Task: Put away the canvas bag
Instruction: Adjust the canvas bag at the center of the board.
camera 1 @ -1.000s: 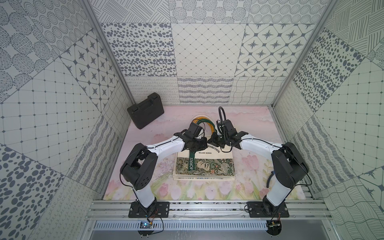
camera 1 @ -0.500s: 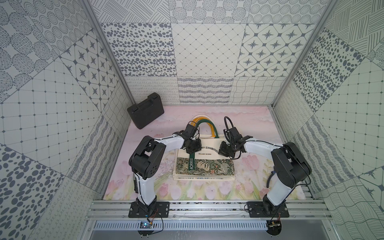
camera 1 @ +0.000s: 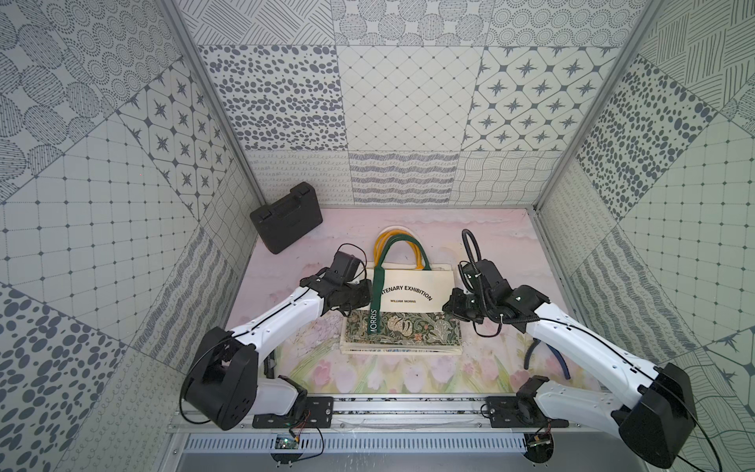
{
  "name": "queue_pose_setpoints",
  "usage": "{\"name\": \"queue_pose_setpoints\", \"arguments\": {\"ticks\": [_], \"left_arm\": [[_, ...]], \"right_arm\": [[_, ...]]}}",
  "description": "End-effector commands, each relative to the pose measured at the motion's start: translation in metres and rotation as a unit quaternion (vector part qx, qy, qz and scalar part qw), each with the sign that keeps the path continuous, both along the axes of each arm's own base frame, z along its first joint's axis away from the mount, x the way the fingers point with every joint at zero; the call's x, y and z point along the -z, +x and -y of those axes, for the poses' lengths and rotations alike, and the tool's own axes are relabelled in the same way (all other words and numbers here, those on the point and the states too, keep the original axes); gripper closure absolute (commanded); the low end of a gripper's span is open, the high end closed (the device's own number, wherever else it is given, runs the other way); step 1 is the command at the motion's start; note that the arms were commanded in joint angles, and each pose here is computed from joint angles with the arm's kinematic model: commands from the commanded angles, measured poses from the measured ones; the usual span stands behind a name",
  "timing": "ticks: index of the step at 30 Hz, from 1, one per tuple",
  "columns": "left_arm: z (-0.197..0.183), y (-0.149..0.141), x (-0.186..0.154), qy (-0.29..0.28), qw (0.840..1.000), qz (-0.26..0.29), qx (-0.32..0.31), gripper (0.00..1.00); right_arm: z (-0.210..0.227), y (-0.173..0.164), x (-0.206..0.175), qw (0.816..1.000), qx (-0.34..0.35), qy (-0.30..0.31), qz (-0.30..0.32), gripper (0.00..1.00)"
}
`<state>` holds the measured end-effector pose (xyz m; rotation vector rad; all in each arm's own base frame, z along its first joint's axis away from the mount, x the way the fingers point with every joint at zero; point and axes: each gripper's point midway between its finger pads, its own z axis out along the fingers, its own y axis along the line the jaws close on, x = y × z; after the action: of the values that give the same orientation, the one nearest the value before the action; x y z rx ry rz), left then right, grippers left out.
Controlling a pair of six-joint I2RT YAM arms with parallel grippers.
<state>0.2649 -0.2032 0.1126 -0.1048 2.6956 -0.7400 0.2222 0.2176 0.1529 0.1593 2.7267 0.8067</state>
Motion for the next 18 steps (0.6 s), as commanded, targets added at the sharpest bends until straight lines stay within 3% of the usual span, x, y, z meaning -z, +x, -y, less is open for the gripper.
{"name": "queue_pose_setpoints", "arguments": {"ticks": [1, 4, 8, 13, 18], "left_arm": [[-0.019, -0.054, 0.016, 0.042, 0.998, -0.053, 0.010, 1.00], [-0.017, -0.072, 0.029, 0.018, 0.996, -0.088, 0.006, 1.00], [-0.022, -0.078, 0.050, 0.034, 0.993, -0.114, -0.004, 1.00], [-0.048, -0.081, 0.068, 0.118, 0.977, -0.167, -0.061, 1.00], [-0.060, -0.086, 0.074, 0.157, 0.963, -0.200, -0.089, 1.00]], "right_arm": [[-0.023, -0.011, 0.002, 0.998, -0.048, 0.008, -0.038, 0.91], [-0.041, -0.009, 0.017, 0.995, -0.054, 0.020, -0.079, 0.90], [-0.059, -0.003, 0.045, 0.991, -0.061, 0.038, -0.110, 0.90], [-0.052, -0.007, 0.086, 0.989, -0.033, 0.023, -0.141, 0.90], [-0.028, -0.014, 0.114, 0.988, -0.012, -0.021, -0.152, 0.87]]}}
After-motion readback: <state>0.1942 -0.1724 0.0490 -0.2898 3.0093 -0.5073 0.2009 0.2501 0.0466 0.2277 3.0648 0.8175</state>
